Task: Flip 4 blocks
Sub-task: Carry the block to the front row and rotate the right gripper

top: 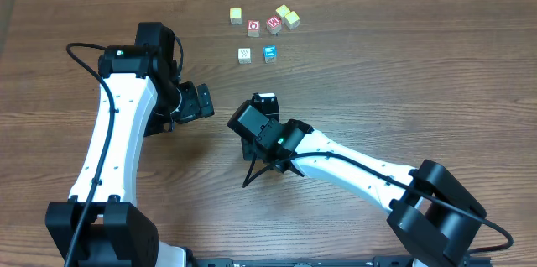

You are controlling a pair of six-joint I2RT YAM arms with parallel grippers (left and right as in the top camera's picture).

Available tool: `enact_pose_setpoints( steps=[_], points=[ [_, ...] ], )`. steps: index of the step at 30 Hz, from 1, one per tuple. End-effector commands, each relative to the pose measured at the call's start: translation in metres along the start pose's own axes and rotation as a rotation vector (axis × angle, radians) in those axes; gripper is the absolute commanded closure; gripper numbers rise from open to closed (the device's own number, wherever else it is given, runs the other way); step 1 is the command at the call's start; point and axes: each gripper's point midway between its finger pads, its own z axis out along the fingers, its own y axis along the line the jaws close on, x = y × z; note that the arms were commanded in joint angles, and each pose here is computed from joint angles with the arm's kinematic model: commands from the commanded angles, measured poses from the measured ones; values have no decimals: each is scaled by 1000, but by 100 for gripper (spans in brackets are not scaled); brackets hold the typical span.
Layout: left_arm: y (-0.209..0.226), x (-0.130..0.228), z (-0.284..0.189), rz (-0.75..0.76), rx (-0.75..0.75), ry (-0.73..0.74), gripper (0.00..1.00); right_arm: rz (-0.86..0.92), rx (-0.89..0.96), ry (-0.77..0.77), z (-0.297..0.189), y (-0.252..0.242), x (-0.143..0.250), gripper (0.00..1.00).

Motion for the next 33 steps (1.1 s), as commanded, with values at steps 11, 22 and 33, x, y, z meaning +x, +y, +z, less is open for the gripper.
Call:
enact_pose_setpoints(
  steps=[11, 22, 33],
  points=[
    [-1, -5, -8, -14, 1, -32, 0, 11, -7, -7, 0, 1, -1, 60],
    [-1, -5, -8, -14, 1, -32, 0, -2, -43, 205, -2, 0, 44, 96],
    [-1, -5, -8, -14, 1, -32, 0, 18, -26, 181, 18, -10, 64, 96]
  ],
)
